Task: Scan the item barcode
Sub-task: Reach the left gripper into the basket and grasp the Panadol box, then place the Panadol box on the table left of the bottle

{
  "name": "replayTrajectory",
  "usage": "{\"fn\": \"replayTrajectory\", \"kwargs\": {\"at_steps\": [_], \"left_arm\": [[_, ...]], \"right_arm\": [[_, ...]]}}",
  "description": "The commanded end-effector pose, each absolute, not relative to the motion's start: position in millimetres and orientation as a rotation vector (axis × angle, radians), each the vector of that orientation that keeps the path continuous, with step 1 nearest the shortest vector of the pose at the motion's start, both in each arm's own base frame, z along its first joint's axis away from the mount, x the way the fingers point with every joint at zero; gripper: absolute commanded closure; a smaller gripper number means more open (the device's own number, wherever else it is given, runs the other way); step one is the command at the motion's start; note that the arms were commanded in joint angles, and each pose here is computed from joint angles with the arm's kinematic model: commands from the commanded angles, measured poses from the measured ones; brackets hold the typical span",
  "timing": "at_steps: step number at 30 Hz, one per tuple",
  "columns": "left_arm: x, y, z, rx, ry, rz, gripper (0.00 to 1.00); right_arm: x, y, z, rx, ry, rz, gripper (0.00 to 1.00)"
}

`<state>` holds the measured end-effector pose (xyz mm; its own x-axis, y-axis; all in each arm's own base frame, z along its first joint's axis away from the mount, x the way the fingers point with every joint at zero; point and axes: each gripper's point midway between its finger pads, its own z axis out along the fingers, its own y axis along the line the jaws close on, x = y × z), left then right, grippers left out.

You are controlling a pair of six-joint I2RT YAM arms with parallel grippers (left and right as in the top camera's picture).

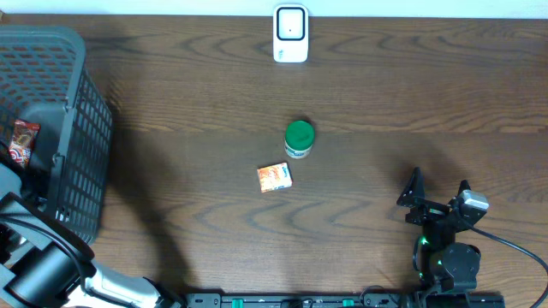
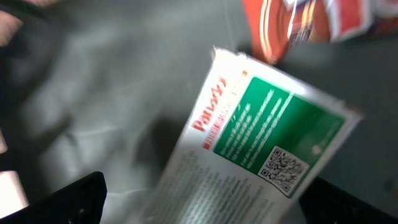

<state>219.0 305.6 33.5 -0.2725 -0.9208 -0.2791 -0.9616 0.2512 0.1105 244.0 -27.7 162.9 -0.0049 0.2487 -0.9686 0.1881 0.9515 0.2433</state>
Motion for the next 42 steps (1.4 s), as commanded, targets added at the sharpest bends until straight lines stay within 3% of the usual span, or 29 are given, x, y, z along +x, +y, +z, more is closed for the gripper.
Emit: {"fn": "replayTrajectory", "kwargs": {"at_steps": [1, 4, 5, 7, 11, 18, 22, 28, 31, 34, 38, 42], "left_arm": [[216, 293, 7, -1.796, 2.431, 0.328, 0.02], [213, 290, -7, -1.816, 2.466, 0.318, 0.01], [213, 288, -10, -1.821, 2.476, 0.311, 0.06], [213, 284, -19, -1.831, 2.498, 0.275, 0.28], [220, 273, -29, -1.837, 2.516, 0.151, 0.48], [245, 274, 2, -1.809, 2.437, 0.018, 0.49], [269, 300, 83, -1.713, 2.311, 0.061, 0.48], [300, 315, 275, -1.434, 1.936, 0.062, 0.49], [292, 296, 385, -1.341, 1.647, 0.009, 0.49], [299, 248, 450, -1.121, 1.557, -0.196, 0.48], [315, 161, 486, -0.866, 1.607, -0.521, 0.48], [336, 43, 463, -0.632, 1.859, -0.911, 0.48]], "right_arm": [[244, -26, 162, 0.329, 1.589, 0.046, 0.01], [244, -26, 162, 0.329, 1.590, 0.046, 0.01], [244, -26, 162, 0.329, 1.590, 0.046, 0.01], [244, -26, 162, 0.329, 1.589, 0.046, 0.01], [244, -26, 162, 0.329, 1.589, 0.046, 0.01], [244, -26, 162, 0.329, 1.589, 0.046, 0.01], [244, -26, 162, 0.329, 1.589, 0.046, 0.01], [244, -26, 162, 0.329, 1.589, 0.046, 0.01], [244, -26, 162, 0.329, 1.590, 0.046, 0.01], [244, -26, 162, 0.329, 1.590, 0.046, 0.01], [244, -26, 162, 0.329, 1.589, 0.046, 0.01], [244, -26, 162, 0.329, 1.590, 0.046, 0.01]]}}
